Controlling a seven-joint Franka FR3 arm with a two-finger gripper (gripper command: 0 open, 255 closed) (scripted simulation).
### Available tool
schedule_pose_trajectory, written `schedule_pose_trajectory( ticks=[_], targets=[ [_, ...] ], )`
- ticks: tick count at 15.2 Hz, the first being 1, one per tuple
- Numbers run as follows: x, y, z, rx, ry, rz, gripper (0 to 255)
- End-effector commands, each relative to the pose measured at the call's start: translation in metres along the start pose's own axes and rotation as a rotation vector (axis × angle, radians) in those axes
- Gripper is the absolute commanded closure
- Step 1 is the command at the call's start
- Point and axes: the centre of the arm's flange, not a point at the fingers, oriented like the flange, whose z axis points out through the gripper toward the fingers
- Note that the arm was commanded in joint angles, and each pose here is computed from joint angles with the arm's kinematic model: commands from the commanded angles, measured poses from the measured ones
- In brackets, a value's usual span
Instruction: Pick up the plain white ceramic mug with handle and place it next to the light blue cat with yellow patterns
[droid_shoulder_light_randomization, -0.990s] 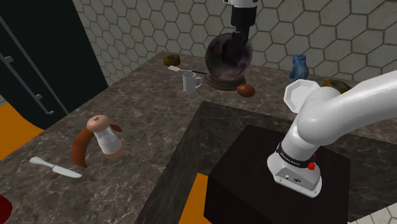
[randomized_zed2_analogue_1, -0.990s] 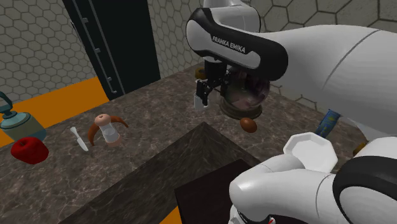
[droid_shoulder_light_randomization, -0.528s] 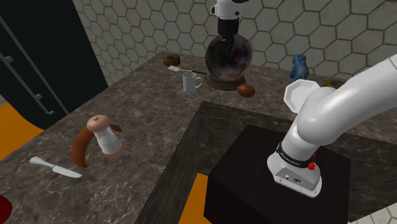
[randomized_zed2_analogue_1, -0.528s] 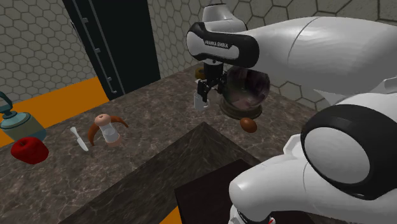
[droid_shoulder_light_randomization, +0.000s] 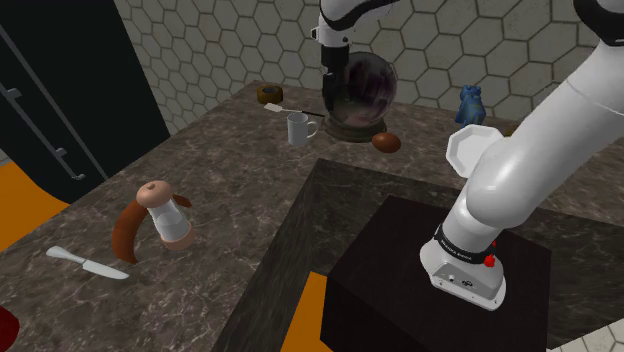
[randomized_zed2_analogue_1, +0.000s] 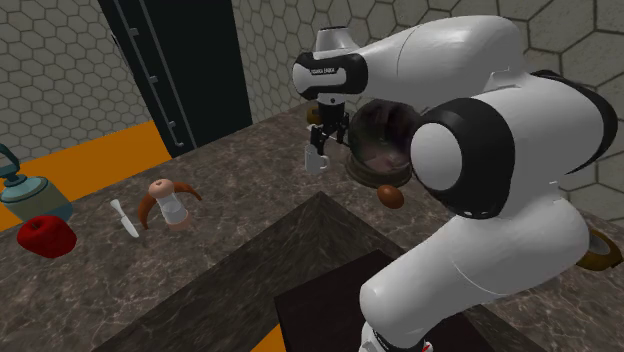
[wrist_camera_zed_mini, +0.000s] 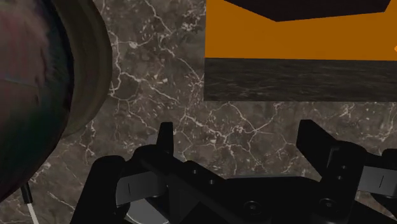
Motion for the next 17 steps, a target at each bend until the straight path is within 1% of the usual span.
schedule_pose_trajectory(
  ticks=[1,16,17],
  targets=[
    [0.017,0.013,0.011,-0.003,0.001,-0.017,0],
    [0.158,0.116,0.099,-0.016,0.007,-0.134,0],
    [0.158,0.116,0.104,-0.016,0.007,-0.134,0]
  ],
)
